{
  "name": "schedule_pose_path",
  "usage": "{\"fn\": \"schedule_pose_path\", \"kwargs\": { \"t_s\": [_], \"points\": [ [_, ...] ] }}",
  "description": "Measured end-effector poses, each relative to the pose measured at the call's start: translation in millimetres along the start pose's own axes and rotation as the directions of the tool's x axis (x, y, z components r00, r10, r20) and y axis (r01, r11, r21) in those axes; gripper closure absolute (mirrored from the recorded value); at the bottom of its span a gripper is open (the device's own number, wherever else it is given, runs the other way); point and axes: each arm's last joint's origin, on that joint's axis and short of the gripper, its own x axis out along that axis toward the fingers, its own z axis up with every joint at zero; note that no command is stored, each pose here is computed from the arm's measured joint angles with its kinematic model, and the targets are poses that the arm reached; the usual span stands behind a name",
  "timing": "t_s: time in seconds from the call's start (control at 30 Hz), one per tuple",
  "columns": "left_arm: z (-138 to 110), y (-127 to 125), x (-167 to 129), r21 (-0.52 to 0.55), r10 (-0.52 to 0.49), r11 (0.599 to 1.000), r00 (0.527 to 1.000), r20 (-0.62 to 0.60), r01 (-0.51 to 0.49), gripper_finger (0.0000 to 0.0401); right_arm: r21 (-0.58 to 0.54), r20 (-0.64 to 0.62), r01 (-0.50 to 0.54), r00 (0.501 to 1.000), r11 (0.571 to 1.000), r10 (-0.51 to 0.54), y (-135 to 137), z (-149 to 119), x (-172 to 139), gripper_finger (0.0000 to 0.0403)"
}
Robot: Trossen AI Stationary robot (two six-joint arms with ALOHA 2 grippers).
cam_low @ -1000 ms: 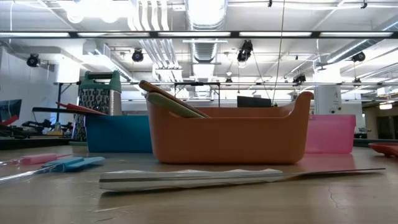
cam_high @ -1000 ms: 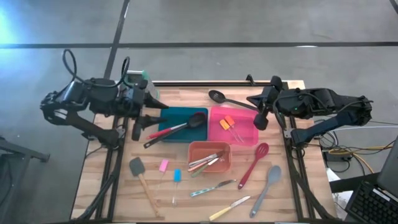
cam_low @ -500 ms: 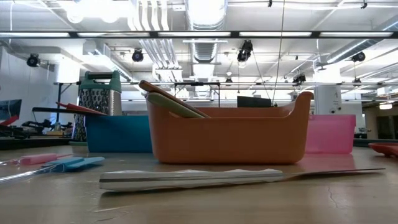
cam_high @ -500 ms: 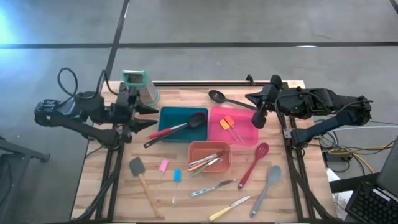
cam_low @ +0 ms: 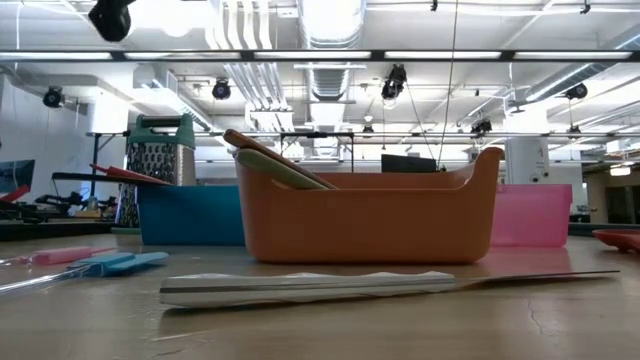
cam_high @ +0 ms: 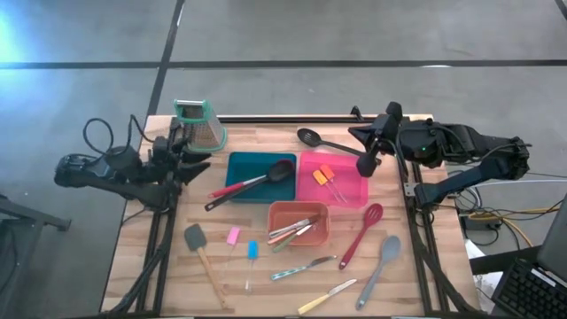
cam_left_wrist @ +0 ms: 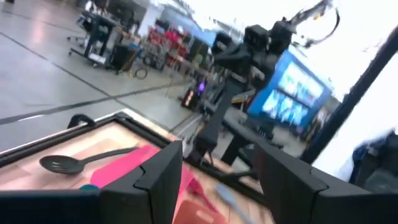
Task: Pick & Place Kitchen Items
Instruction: Put the pink spatula into the red bin
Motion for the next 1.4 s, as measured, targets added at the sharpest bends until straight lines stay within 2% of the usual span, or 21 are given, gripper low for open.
{"fn": "schedule_pose_path", "kwargs": {
  "t_s": [0.13,0.37,0.53,0.77,0.87,1.0,1.17,1.4],
  "points": [
    [-23,8,9,-0.010,0.004,1.000,1.000,-0.002,-0.004,0.0197,0.007,0.001,0.003,1.000,1.000,-0.003,-1,0,0,0.0394],
    [-53,16,23,-0.066,-0.051,0.996,0.995,0.090,0.057,0.0197,0.062,0.022,-0.003,1.000,0.998,0.001,0,2,1,0.0394],
    [-67,19,32,0.012,-0.045,0.999,0.997,0.059,0.044,0.0197,0.066,0.022,-0.003,1.000,0.998,0.002,0,2,1,0.0394],
    [-50,0,50,0.212,-0.065,0.976,0.997,0.032,0.057,0.0197,0.068,0.020,-0.006,1.000,0.998,0.005,1,2,2,0.0394],
    [-40,-11,57,0.281,-0.071,0.957,0.997,-0.027,0.076,0.0197,0.065,0.016,-0.005,1.000,0.998,0.004,1,1,2,0.0394],
    [-31,-26,61,0.325,-0.065,0.938,0.983,-0.170,0.118,0.0197,0.065,0.015,-0.006,1.000,0.998,0.005,1,1,2,0.0394],
    [-22,-48,64,0.365,-0.052,0.913,0.938,-0.344,0.185,0.0197,0.064,0.015,-0.005,1.000,0.998,0.005,1,1,2,0.0394],
    [-12,-70,69,0.394,-0.038,0.890,0.896,-0.442,0.232,0.0197,0.104,0.000,-0.038,0.999,0.994,0.038,2,0,2,0.0394]
  ]
}}
